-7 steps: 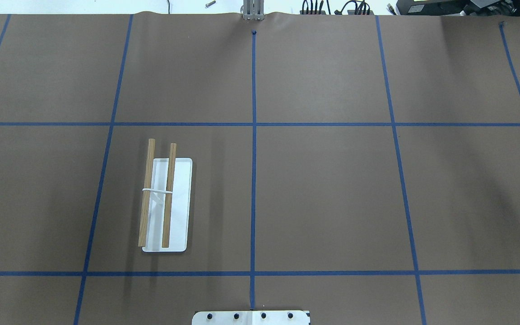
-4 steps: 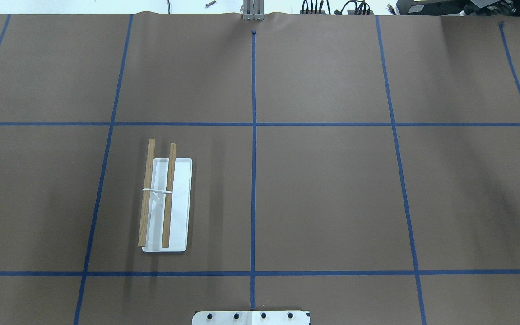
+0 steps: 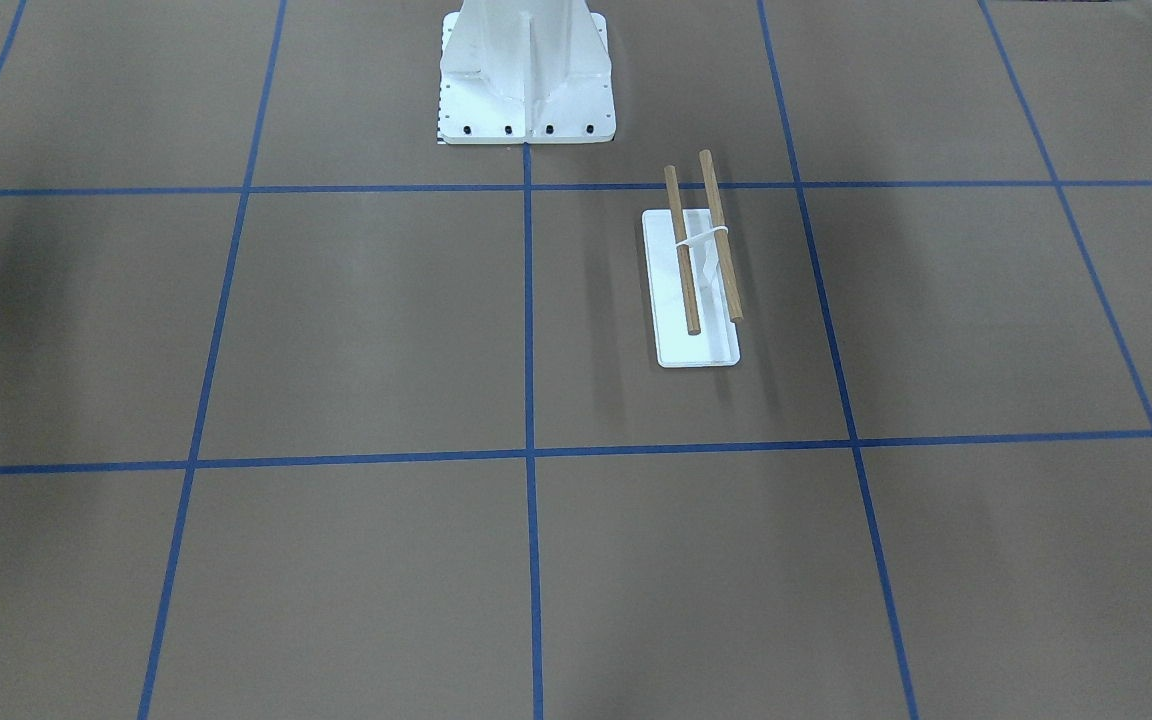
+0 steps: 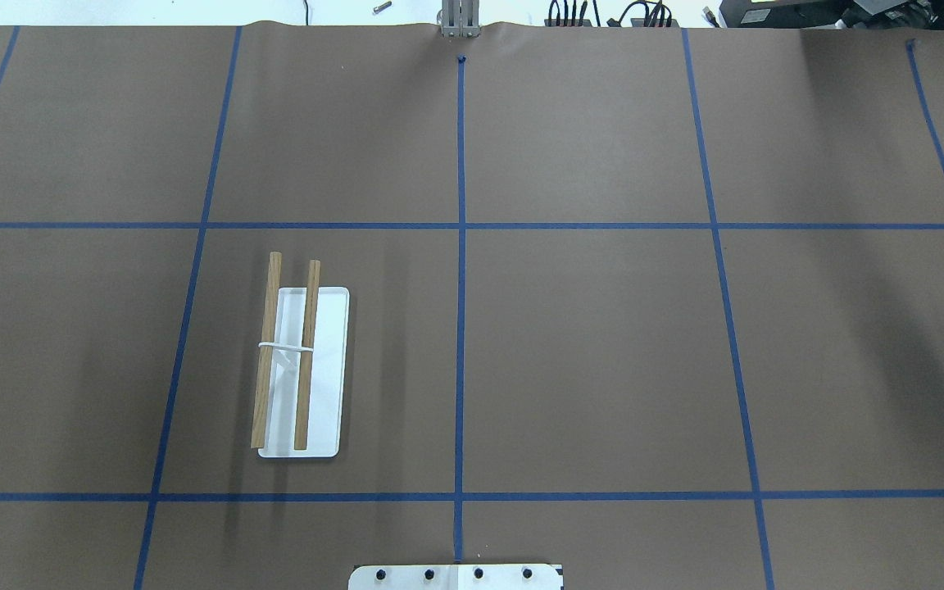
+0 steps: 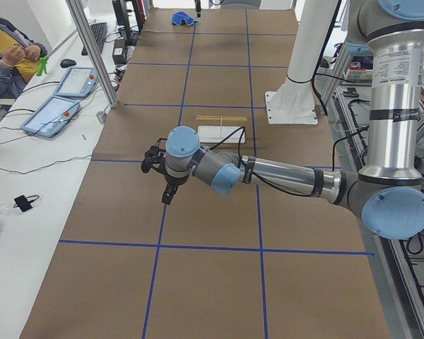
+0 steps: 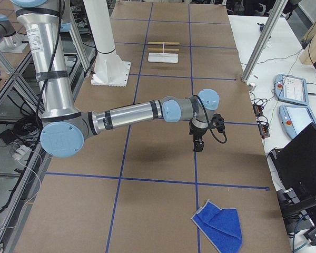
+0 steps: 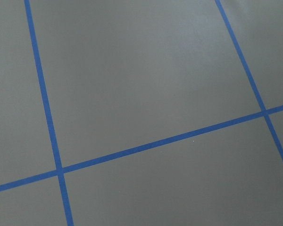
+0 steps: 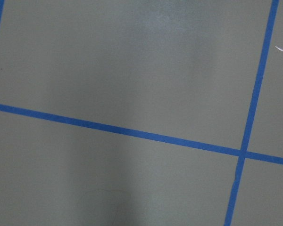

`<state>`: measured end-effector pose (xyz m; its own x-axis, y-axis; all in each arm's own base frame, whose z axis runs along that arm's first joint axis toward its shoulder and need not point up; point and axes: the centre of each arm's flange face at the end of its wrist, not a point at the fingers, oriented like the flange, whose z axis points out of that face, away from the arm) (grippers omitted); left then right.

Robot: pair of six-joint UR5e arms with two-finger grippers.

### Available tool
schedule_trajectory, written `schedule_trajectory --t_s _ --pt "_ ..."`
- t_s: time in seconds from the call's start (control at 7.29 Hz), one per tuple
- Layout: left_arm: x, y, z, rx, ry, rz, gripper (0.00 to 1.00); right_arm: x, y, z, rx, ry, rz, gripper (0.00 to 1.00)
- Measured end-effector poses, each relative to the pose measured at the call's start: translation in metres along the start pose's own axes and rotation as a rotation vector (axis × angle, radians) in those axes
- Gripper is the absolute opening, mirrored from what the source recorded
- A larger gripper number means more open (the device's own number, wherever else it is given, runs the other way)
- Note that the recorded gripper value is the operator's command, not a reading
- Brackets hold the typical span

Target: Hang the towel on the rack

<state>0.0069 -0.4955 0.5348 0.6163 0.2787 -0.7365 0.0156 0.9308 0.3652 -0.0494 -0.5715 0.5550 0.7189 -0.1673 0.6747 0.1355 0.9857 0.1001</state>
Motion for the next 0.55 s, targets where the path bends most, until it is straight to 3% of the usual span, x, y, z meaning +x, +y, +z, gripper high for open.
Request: schedule_trajectory --t_s 0.55 --pt "-0.004 -0.002 0.004 -0.006 -0.001 -0.005 0.99 0.075 -0.055 0.059 0.023 0.155 0.033 0.92"
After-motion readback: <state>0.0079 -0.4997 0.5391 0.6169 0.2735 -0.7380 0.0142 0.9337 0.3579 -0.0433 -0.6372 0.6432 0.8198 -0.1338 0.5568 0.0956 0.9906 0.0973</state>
